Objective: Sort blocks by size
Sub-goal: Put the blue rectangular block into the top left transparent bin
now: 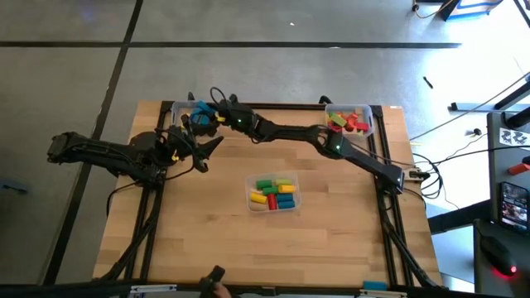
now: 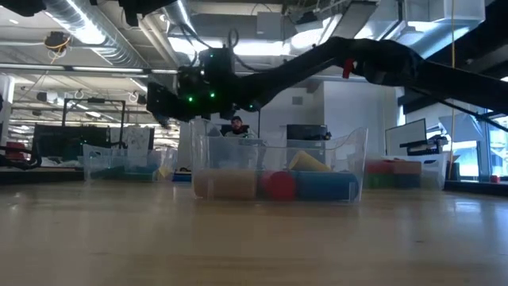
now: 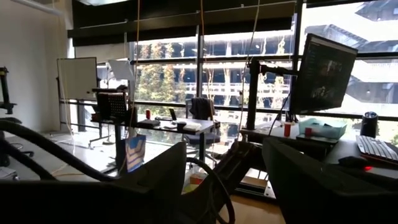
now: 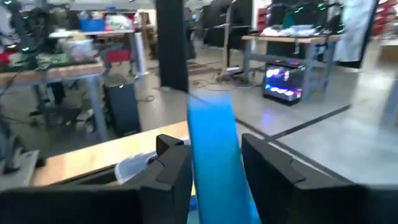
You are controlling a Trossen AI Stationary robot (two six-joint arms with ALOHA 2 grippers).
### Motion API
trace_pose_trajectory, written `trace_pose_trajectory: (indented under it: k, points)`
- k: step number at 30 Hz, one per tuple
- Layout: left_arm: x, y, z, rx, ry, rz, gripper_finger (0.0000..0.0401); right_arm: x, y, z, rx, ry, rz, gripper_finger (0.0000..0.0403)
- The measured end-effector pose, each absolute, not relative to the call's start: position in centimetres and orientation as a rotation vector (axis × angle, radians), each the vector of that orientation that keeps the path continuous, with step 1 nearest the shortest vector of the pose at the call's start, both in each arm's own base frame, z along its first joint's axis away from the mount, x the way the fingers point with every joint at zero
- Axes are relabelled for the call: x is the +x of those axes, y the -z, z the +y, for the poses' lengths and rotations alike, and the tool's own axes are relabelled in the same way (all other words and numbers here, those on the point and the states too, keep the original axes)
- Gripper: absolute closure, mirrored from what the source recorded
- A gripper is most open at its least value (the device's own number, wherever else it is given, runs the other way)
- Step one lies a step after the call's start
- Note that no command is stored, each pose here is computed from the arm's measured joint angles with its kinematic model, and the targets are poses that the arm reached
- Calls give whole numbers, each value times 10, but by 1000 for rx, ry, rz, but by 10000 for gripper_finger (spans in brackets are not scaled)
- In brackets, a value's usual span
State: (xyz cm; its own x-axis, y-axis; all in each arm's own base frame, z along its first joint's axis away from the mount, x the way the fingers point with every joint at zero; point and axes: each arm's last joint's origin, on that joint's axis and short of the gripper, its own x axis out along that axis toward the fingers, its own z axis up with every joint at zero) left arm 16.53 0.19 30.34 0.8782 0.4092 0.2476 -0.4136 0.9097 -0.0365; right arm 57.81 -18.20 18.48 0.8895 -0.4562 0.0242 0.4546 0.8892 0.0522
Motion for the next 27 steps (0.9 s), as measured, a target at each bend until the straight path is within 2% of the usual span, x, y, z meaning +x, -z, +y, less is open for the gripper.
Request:
trace_pose_trajectory:
  k: [12,20,27]
  points:
    - [166,-302,2,28,-429,-238,191,576,-193,-183,69,447,-9,180]
    - [165,-301,2,30,-428,-229,191,558,-257,-178,2,447,94,177]
    - [157,-304,-4,28,-391,-230,191,528,-308,-161,-56,413,296,177]
